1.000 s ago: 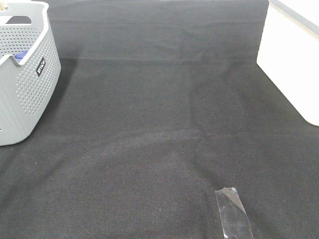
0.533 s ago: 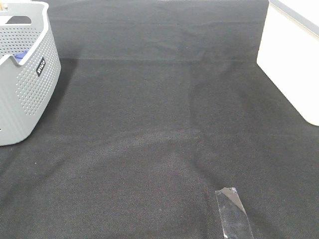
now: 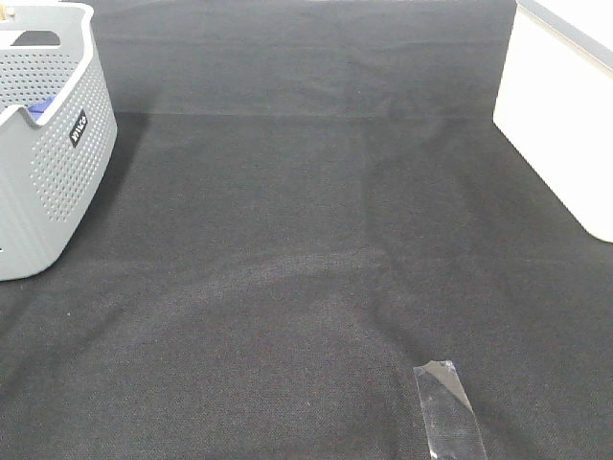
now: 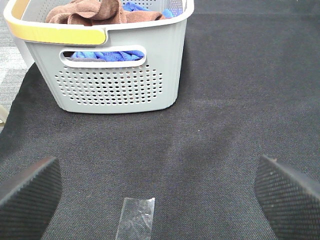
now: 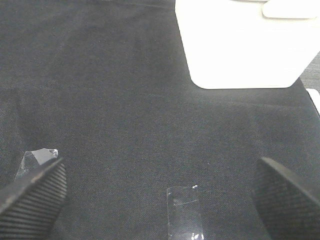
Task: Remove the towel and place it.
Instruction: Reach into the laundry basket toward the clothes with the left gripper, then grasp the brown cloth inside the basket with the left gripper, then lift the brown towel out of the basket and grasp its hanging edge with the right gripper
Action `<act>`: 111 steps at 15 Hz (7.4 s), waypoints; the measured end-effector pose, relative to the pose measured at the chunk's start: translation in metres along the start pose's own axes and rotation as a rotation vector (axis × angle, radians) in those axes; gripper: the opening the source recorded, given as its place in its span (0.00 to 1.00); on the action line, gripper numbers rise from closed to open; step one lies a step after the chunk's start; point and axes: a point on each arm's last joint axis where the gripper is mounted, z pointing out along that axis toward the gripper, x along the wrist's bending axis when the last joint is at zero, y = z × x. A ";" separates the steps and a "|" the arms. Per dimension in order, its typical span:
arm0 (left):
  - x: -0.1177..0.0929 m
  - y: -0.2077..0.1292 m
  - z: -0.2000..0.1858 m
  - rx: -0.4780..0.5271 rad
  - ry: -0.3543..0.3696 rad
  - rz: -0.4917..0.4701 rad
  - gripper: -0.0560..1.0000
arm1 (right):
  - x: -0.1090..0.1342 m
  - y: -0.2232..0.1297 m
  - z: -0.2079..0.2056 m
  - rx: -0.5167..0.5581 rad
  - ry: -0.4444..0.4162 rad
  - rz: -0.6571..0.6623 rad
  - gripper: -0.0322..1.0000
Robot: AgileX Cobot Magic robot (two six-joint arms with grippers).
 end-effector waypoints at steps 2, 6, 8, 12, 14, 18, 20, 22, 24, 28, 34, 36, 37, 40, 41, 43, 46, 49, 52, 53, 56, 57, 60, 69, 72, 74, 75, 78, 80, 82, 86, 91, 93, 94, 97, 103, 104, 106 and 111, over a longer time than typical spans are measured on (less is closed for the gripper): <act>0.000 0.000 0.000 0.000 0.000 0.000 0.99 | 0.000 0.000 0.000 0.000 0.000 0.000 0.96; 0.000 0.000 0.000 0.000 0.000 0.000 0.99 | 0.000 0.000 0.000 0.000 0.000 0.000 0.96; 0.000 0.000 0.000 0.000 0.000 0.000 0.99 | 0.000 0.000 0.000 0.000 0.000 0.000 0.96; 0.000 0.000 0.000 0.000 0.000 0.000 0.99 | 0.000 0.000 0.000 0.000 0.000 0.000 0.96; 0.000 0.003 -0.003 0.022 0.000 0.039 0.99 | 0.000 0.000 0.000 0.000 0.000 0.000 0.96; 0.002 0.063 0.005 0.267 -0.005 0.248 0.99 | 0.000 0.000 0.000 0.000 0.000 0.000 0.96; 0.002 0.112 0.028 0.340 -0.026 0.345 0.99 | 0.000 0.000 0.000 0.000 0.000 0.000 0.96; 0.004 0.155 0.060 0.408 -0.033 0.454 0.99 | 0.000 0.000 0.000 0.000 0.000 0.000 0.96; 0.010 0.205 0.121 0.498 -0.012 0.595 0.99 | 0.000 0.000 0.000 0.000 0.000 0.000 0.96; 0.024 0.235 0.238 0.680 0.050 0.769 0.99 | 0.000 0.000 0.000 0.000 0.000 0.000 0.96; 0.038 0.208 0.373 0.855 -0.045 0.891 0.99 | -0.001 0.000 0.000 0.000 -0.006 -0.003 0.96; 0.039 0.193 0.397 0.896 -0.077 0.915 0.99 | -0.001 0.000 0.000 0.000 -0.009 -0.005 0.96; 0.040 0.187 0.404 0.918 -0.084 0.933 0.99 | -0.001 0.000 0.000 0.000 -0.009 -0.005 0.96; 0.050 0.177 0.412 0.953 -0.093 0.947 0.99 | -0.001 0.000 0.000 0.000 -0.015 0.001 0.96; 0.055 0.175 0.414 0.962 -0.093 0.938 0.99 | -0.002 0.000 0.000 0.001 -0.025 0.012 0.96; 0.065 0.170 0.417 0.978 -0.093 0.916 0.99 | -0.005 0.000 0.000 0.000 -0.050 0.029 0.96; 0.065 0.163 0.423 0.984 -0.119 0.921 0.99 | -0.006 0.000 0.000 0.000 -0.063 0.044 0.96; 0.065 0.157 0.431 0.980 -0.134 0.924 0.99 | -0.006 0.000 0.000 0.000 -0.062 0.045 0.96; 0.065 0.157 0.435 0.948 -0.126 0.932 0.95 | -0.006 0.000 0.000 0.000 -0.061 0.045 0.96; 0.065 0.157 0.436 0.945 -0.125 0.932 0.91 | -0.006 0.000 0.000 0.000 -0.061 0.045 0.96; 0.065 0.156 0.434 0.967 -0.142 0.956 0.57 | -0.006 0.000 0.000 0.000 -0.061 0.045 0.96; 0.065 0.155 0.433 0.980 -0.144 0.959 0.44 | -0.006 0.000 0.000 0.000 -0.061 0.045 0.96; 0.066 0.155 0.432 0.990 -0.146 0.956 0.07 | -0.006 0.000 0.000 0.000 -0.061 0.045 0.96; 0.050 0.176 0.422 0.899 -0.093 0.835 0.05 | -0.006 0.000 0.000 0.000 -0.061 0.045 0.96; 0.023 0.233 0.383 0.730 -0.047 0.855 0.05 | -0.004 0.001 0.000 -0.007 -0.038 0.058 0.96; 0.002 0.272 0.348 0.583 -0.006 0.830 0.05 | -0.001 0.001 0.000 -0.007 -0.010 0.072 0.96; -0.011 0.287 0.332 0.519 -0.001 0.826 0.05 | 0.000 0.001 0.000 -0.007 0.002 0.066 0.96; -0.058 0.330 0.271 0.288 -0.024 0.866 0.05 | 0.003 0.001 0.001 -0.003 0.029 0.021 0.96; -0.075 0.343 0.249 0.205 -0.041 0.873 0.05 | 0.005 0.005 0.007 0.039 0.053 -0.015 0.96; -0.089 0.354 0.224 0.121 -0.057 0.866 0.05 | 0.008 0.012 0.013 0.075 0.100 -0.056 0.96; -0.110 0.362 0.204 0.047 -0.096 0.844 0.05 | 0.018 0.039 0.035 0.042 0.212 -0.103 0.96; -0.150 0.365 0.190 -0.095 -0.186 0.767 0.05 | 0.032 0.069 0.084 0.015 0.348 -0.133 0.96; -0.170 0.365 0.182 -0.155 -0.244 0.705 0.05 | 0.037 0.077 0.107 0.008 0.394 -0.149 0.96; -0.179 0.364 0.181 -0.163 -0.268 0.674 0.05 | 0.039 0.080 0.118 0.005 0.416 -0.144 0.96; -0.204 0.355 0.191 -0.159 -0.323 0.660 0.05 | 0.046 0.083 0.148 0.011 0.484 -0.147 0.96; -0.231 0.341 0.217 -0.139 -0.386 0.592 0.05 | 0.058 0.082 0.198 0.004 0.592 0.008 0.96; -0.236 0.340 0.219 -0.149 -0.412 0.576 0.05 | 0.061 0.082 0.206 0.009 0.613 0.024 0.96; -0.248 0.338 0.220 -0.176 -0.467 0.552 0.05 | 0.065 0.087 0.223 0.010 0.657 0.036 0.96; -0.270 0.332 0.228 -0.236 -0.522 0.532 0.05 | 0.114 0.109 0.249 0.043 0.613 -0.037 0.96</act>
